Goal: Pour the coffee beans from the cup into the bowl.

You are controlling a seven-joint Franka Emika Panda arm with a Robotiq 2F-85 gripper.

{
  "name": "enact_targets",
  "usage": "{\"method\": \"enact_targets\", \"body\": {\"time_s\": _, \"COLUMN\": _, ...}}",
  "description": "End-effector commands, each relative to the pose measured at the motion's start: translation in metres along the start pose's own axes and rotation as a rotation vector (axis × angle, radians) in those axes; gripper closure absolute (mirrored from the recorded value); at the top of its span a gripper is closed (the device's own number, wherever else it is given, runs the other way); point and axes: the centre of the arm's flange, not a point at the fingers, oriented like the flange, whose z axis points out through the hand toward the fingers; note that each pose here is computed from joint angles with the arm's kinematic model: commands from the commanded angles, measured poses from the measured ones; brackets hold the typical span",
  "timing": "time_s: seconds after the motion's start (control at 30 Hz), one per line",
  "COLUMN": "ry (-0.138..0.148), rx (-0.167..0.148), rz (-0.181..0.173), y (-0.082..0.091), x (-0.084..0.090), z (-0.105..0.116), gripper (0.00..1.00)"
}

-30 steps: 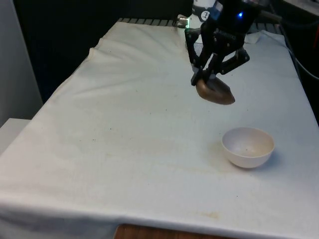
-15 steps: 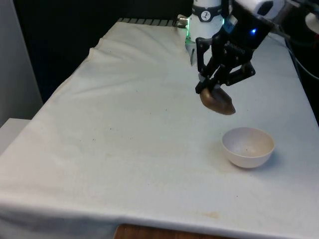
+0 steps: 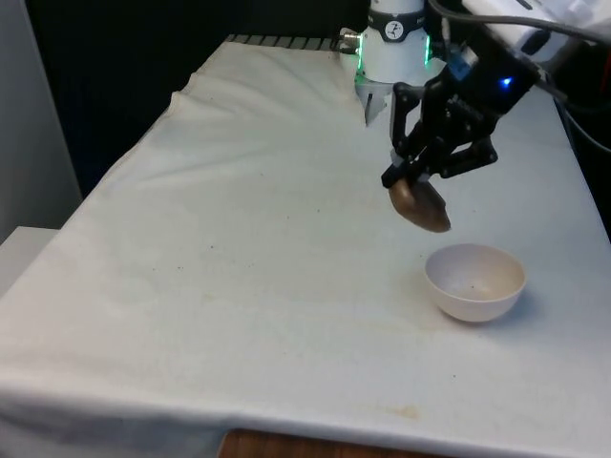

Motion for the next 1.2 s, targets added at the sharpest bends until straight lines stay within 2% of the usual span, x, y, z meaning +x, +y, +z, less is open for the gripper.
{"method": "enact_targets", "body": {"time_s": 0.0, "ry": -0.007, "rx": -0.013, "rz": -0.001, "y": -0.004, "x": 0.0, "z": 0.001, "gripper": 0.98}}
{"method": "enact_targets", "body": {"time_s": 0.1, "ry": -0.007, "rx": -0.041, "rz": -0.003, "y": -0.013, "x": -0.001, "z": 0.002, "gripper": 0.98}}
{"method": "enact_targets", "body": {"time_s": 0.13, "ry": 0.0, "rx": -0.03, "rz": -0.002, "y": -0.01, "x": 0.0, "z": 0.001, "gripper": 0.98}}
{"method": "enact_targets", "body": {"time_s": 0.23, "ry": -0.006, "rx": -0.068, "rz": -0.004, "y": -0.02, "x": -0.001, "z": 0.003, "gripper": 0.98}}
{"method": "enact_targets", "body": {"time_s": 0.4, "ry": -0.005, "rx": -0.102, "rz": -0.007, "y": -0.031, "x": -0.002, "z": 0.004, "gripper": 0.98}}
{"method": "enact_targets", "body": {"time_s": 0.43, "ry": 0.004, "rx": -0.092, "rz": -0.007, "y": -0.029, "x": -0.002, "z": 0.004, "gripper": 0.98}}
{"method": "enact_targets", "body": {"time_s": 0.5, "ry": -0.004, "rx": -0.121, "rz": -0.009, "y": -0.037, "x": -0.003, "z": 0.004, "gripper": 0.98}}
{"method": "enact_targets", "body": {"time_s": 0.53, "ry": -0.004, "rx": -0.121, "rz": -0.009, "y": -0.037, "x": -0.003, "z": 0.004, "gripper": 0.98}}
{"method": "enact_targets", "body": {"time_s": 0.67, "ry": -0.002, "rx": -0.156, "rz": -0.012, "y": -0.048, "x": -0.004, "z": 0.006, "gripper": 0.98}}
{"method": "enact_targets", "body": {"time_s": 0.7, "ry": 0.006, "rx": -0.147, "rz": -0.011, "y": -0.045, "x": -0.004, "z": 0.005, "gripper": 0.98}}
{"method": "enact_targets", "body": {"time_s": 0.8, "ry": -0.001, "rx": -0.183, "rz": -0.013, "y": -0.055, "x": -0.005, "z": 0.006, "gripper": 0.98}}
{"method": "enact_targets", "body": {"time_s": 1.03, "ry": 0.004, "rx": -0.228, "rz": -0.017, "y": -0.067, "x": -0.007, "z": 0.006, "gripper": 0.98}}
{"method": "enact_targets", "body": {"time_s": 1.07, "ry": 0.011, "rx": -0.222, "rz": -0.018, "y": -0.066, "x": -0.007, "z": 0.006, "gripper": 0.98}}
{"method": "enact_targets", "body": {"time_s": 1.1, "ry": 0.003, "rx": -0.24, "rz": -0.019, "y": -0.071, "x": -0.008, "z": 0.006, "gripper": 0.98}}
{"method": "enact_targets", "body": {"time_s": 1.17, "ry": 0.004, "rx": -0.254, "rz": -0.021, "y": -0.075, "x": -0.009, "z": 0.006, "gripper": 0.98}}
